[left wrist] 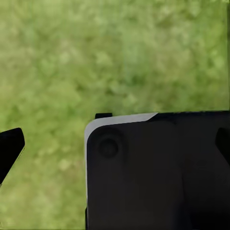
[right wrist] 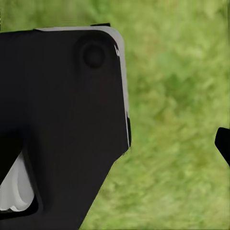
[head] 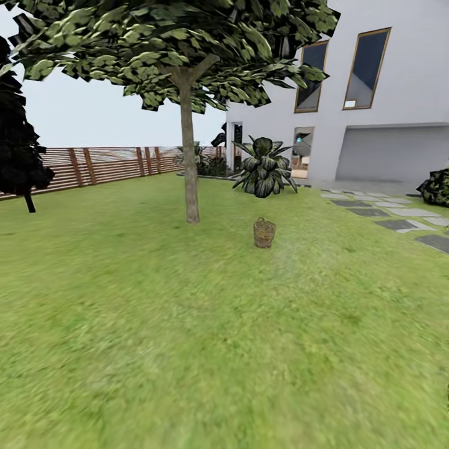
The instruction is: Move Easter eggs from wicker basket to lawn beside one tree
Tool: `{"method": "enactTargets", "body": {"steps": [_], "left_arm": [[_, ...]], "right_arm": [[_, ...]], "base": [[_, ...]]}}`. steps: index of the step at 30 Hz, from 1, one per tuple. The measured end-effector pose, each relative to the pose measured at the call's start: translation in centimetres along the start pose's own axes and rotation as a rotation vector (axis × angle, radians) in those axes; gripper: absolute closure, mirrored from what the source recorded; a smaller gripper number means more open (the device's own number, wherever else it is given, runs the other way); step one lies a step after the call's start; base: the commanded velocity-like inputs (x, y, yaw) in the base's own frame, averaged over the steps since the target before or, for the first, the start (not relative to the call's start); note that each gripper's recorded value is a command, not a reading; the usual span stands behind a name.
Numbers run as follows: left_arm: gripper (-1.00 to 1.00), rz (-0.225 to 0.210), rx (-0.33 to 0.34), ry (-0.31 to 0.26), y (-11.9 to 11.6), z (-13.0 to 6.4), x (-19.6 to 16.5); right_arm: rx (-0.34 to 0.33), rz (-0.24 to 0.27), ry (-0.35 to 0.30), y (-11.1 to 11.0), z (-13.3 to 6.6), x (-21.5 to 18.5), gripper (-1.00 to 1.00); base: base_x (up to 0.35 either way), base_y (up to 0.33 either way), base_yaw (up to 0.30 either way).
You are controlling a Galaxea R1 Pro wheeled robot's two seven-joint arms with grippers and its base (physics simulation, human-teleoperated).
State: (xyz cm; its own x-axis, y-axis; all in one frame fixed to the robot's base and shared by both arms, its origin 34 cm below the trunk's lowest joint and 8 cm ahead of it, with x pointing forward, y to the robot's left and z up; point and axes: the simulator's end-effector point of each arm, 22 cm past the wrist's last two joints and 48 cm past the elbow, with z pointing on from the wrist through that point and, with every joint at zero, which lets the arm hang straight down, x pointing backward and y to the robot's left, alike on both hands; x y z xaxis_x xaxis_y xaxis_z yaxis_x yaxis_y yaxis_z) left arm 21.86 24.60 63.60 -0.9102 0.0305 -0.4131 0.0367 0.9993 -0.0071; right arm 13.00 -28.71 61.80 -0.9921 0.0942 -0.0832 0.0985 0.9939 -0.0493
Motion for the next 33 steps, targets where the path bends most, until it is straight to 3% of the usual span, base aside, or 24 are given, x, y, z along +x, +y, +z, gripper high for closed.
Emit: {"method": "enactTargets", "body": {"steps": [12, 33], "left_arm": [[-1.0, 0.0, 0.0, 0.001, 0.0, 0.0, 0.02], [-1.0, 0.0, 0.0, 0.0, 0.0, 0.0, 0.01]], "right_arm": [[-0.005, -0.007, 0.0, 0.36, -0.01, 0.04, -1.0], [-0.012, -0.012, 0.001, 0.88, -0.02, 0.09, -1.0]], "base": [[0.336, 0.0, -0.172], [0.336, 0.0, -0.01]]}}
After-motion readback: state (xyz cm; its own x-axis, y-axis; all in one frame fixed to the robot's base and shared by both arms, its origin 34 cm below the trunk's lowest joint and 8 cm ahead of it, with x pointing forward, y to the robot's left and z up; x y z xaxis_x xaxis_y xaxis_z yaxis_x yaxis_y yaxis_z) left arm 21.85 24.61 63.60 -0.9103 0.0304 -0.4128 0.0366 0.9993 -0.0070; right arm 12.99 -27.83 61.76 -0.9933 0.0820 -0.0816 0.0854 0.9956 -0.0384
